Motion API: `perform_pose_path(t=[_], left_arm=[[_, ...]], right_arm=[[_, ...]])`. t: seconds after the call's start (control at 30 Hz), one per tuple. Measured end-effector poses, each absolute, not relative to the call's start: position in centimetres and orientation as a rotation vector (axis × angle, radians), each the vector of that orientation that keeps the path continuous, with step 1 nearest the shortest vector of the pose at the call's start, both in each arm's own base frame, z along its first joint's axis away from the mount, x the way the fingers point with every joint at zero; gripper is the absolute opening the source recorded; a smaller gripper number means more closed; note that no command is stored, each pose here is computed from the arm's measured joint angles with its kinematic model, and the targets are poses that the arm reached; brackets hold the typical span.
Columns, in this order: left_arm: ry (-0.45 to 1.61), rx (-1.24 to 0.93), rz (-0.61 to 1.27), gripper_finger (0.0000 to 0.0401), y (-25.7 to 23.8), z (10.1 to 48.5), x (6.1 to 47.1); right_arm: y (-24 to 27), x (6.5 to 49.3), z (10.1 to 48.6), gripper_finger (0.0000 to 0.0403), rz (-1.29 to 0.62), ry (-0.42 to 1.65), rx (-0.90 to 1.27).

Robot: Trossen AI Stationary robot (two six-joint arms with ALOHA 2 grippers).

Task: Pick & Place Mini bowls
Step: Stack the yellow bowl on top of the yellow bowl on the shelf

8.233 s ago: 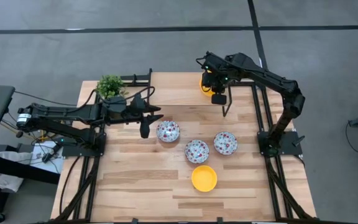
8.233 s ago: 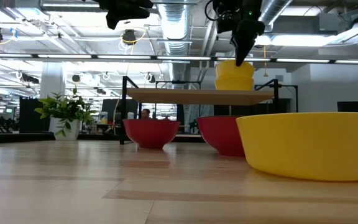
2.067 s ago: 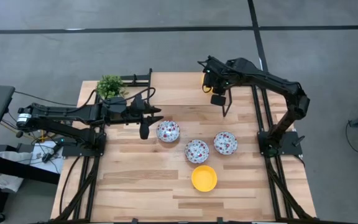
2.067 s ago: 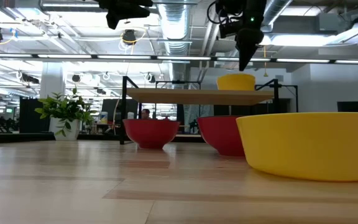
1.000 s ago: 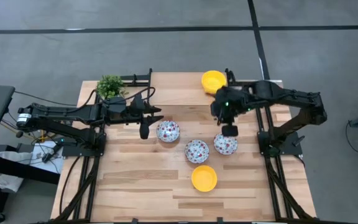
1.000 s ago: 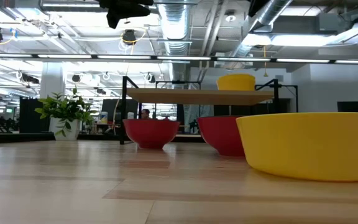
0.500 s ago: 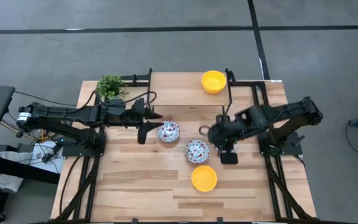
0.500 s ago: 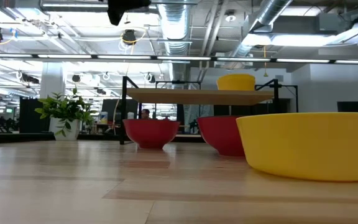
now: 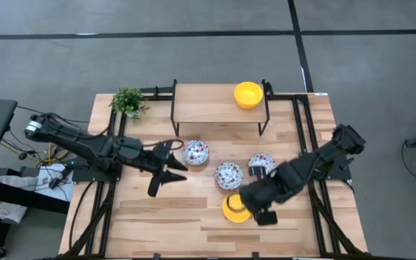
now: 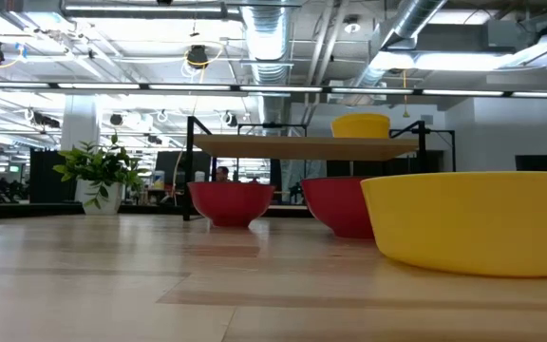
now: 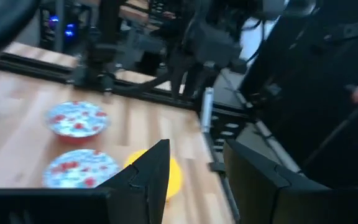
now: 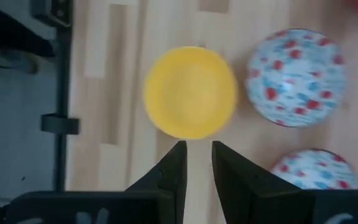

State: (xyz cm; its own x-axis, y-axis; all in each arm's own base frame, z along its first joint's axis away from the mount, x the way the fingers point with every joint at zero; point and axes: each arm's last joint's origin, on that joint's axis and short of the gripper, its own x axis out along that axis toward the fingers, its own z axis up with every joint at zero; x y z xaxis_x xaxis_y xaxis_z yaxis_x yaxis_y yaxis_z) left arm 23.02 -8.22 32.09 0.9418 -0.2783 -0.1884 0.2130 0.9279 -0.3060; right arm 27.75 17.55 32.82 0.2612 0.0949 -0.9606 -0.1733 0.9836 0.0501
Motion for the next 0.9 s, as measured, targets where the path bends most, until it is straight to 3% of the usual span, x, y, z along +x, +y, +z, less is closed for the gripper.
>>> perform_pose_path(t=[0.4, 0.9], left_arm=[[0.351, -0.346, -0.354, 0.015, -12.9, 28.9, 24.7], [0.486, -0.092, -0.436, 0.015, -16.3, 24.2, 26.0]], right_arm=[[25.6, 28.5, 27.5, 0.0066, 0.219, 1.26, -0.048], [26.1, 30.2, 25.2, 0.0066, 0.069, 1.234, 0.044]])
